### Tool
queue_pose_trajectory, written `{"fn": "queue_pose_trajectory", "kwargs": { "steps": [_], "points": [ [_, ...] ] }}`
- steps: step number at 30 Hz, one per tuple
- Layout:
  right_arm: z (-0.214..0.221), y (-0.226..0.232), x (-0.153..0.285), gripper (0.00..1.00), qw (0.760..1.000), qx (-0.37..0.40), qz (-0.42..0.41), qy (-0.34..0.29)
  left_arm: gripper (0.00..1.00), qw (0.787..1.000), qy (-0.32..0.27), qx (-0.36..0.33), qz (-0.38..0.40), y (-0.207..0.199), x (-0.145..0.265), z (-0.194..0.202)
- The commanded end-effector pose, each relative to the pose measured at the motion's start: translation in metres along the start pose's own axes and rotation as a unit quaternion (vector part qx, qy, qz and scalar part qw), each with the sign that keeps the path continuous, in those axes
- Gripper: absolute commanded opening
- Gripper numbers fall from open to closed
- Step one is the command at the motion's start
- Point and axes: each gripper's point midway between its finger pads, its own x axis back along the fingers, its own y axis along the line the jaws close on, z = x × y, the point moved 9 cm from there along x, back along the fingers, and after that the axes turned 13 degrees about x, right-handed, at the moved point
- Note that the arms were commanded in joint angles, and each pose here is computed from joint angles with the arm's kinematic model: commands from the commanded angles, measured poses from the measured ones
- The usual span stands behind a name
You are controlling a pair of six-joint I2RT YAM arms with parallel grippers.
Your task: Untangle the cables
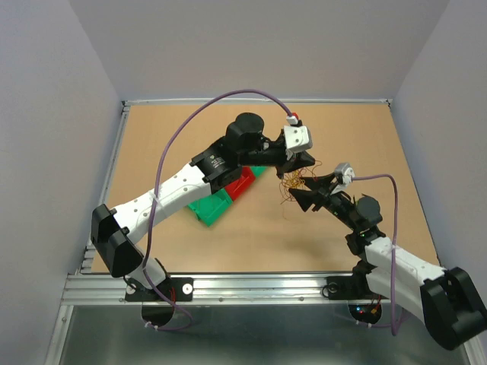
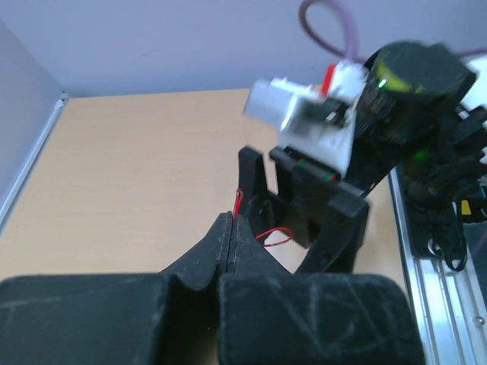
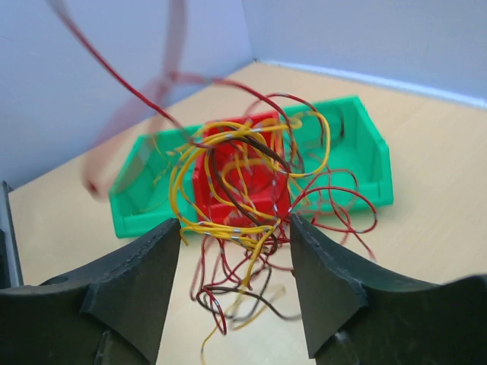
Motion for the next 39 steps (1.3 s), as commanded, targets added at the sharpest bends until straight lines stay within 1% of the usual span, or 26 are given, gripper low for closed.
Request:
{"fn": "queue_pose_trajectory", "kwargs": {
  "steps": [1, 2, 3, 6, 8, 9, 10, 13, 16, 17, 18, 19, 20, 22, 23, 25, 27, 28, 31, 32, 34, 35, 36, 37, 38, 39],
  "points": [
    [-0.014, -0.013, -0.023, 0.60, 0.999, -0.001, 0.036, -0.031, 0.00, 0.997, -0.075, -0.021, 0.031, -0.015, 0.013, -0.067],
    [-0.001, -0.018, -0.027, 0.58, 0.999, -0.011, 0.050, -0.007, 0.00, 0.996, -0.077, -0.018, 0.031, -0.015, 0.012, -0.073],
    [0.000, -0.022, -0.032, 0.54, 0.998, -0.015, 0.061, -0.003, 0.00, 0.994, -0.099, -0.031, 0.031, -0.019, 0.019, -0.095],
    [0.017, -0.039, -0.039, 0.34, 0.987, -0.043, 0.151, 0.026, 0.00, 0.990, -0.131, -0.040, 0.018, -0.026, 0.033, -0.128],
    [0.023, -0.048, -0.039, 0.26, 0.978, -0.057, 0.195, 0.038, 0.00, 0.987, -0.154, -0.042, 0.014, -0.033, 0.046, -0.146],
    [0.031, -0.053, -0.037, 0.23, 0.969, -0.067, 0.230, 0.062, 0.00, 0.985, -0.165, -0.046, 0.014, -0.037, 0.052, -0.154],
    [0.035, -0.062, -0.034, 0.22, 0.951, -0.081, 0.292, 0.068, 0.00, 0.983, -0.175, -0.050, 0.013, -0.041, 0.059, -0.161],
    [0.040, -0.077, -0.022, 0.06, 0.905, -0.095, 0.405, 0.093, 0.00, 0.975, -0.212, -0.059, -0.024, -0.048, 0.083, -0.177],
    [0.044, -0.084, -0.005, 0.02, 0.872, -0.097, 0.465, 0.119, 0.00, 0.955, -0.269, -0.051, -0.115, -0.043, 0.113, -0.188],
    [0.039, -0.087, 0.002, 0.01, 0.859, -0.094, 0.491, 0.111, 0.00, 0.940, -0.297, -0.047, -0.158, -0.044, 0.132, -0.194],
    [0.040, -0.088, 0.009, 0.00, 0.847, -0.096, 0.508, 0.121, 0.00, 0.929, -0.316, -0.038, -0.186, -0.042, 0.142, -0.196],
    [0.034, -0.089, 0.016, 0.00, 0.836, -0.093, 0.530, 0.109, 0.00, 0.905, -0.352, -0.023, -0.236, -0.037, 0.163, -0.198],
    [0.031, -0.090, 0.021, 0.01, 0.829, -0.093, 0.542, 0.103, 0.00, 0.890, -0.371, -0.014, -0.264, -0.034, 0.174, -0.199],
    [0.029, -0.088, 0.031, 0.01, 0.817, -0.092, 0.560, 0.099, 0.00, 0.868, -0.401, -0.011, -0.291, -0.027, 0.197, -0.196],
    [0.018, -0.086, 0.034, 0.01, 0.820, -0.094, 0.560, 0.076, 0.00, 0.870, -0.400, -0.017, -0.288, -0.026, 0.198, -0.193],
    [0.015, -0.084, 0.045, 0.01, 0.806, -0.097, 0.580, 0.066, 0.00, 0.865, -0.390, -0.008, -0.315, -0.018, 0.198, -0.184],
    [0.006, -0.082, 0.056, 0.00, 0.796, -0.096, 0.595, 0.046, 0.00, 0.848, -0.392, -0.008, -0.357, -0.011, 0.206, -0.179],
    [0.007, -0.082, 0.063, 0.01, 0.783, -0.091, 0.614, 0.041, 0.00, 0.824, -0.401, 0.005, -0.399, -0.004, 0.212, -0.176],
    [0.001, -0.080, 0.077, 0.06, 0.763, -0.085, 0.640, 0.030, 0.00, 0.772, -0.434, -0.004, -0.465, 0.005, 0.243, -0.174],
    [-0.001, -0.081, 0.080, 0.09, 0.756, -0.081, 0.649, 0.027, 0.00, 0.749, -0.453, -0.006, -0.484, 0.001, 0.260, -0.175],
    [-0.004, -0.080, 0.085, 0.12, 0.748, -0.075, 0.659, 0.028, 0.00, 0.720, -0.470, -0.013, -0.511, 0.005, 0.280, -0.169],
    [-0.006, -0.080, 0.086, 0.19, 0.745, -0.074, 0.662, 0.027, 0.00, 0.711, -0.481, -0.017, -0.513, -0.002, 0.290, -0.169],
    [-0.006, -0.080, 0.087, 0.21, 0.742, -0.074, 0.666, 0.032, 0.00, 0.712, -0.479, -0.018, -0.514, 0.002, 0.290, -0.160],
    [-0.011, -0.081, 0.088, 0.30, 0.735, -0.074, 0.674, 0.026, 0.00, 0.736, -0.477, -0.040, -0.478, -0.008, 0.289, -0.158],
    [-0.013, -0.081, 0.090, 0.36, 0.727, -0.078, 0.682, 0.022, 0.00, 0.747, -0.474, -0.047, -0.463, -0.010, 0.285, -0.151],
    [-0.012, -0.080, 0.092, 0.37, 0.720, -0.081, 0.689, 0.026, 0.00, 0.778, -0.460, -0.052, -0.424, -0.006, 0.270, -0.135]
  ]
}}
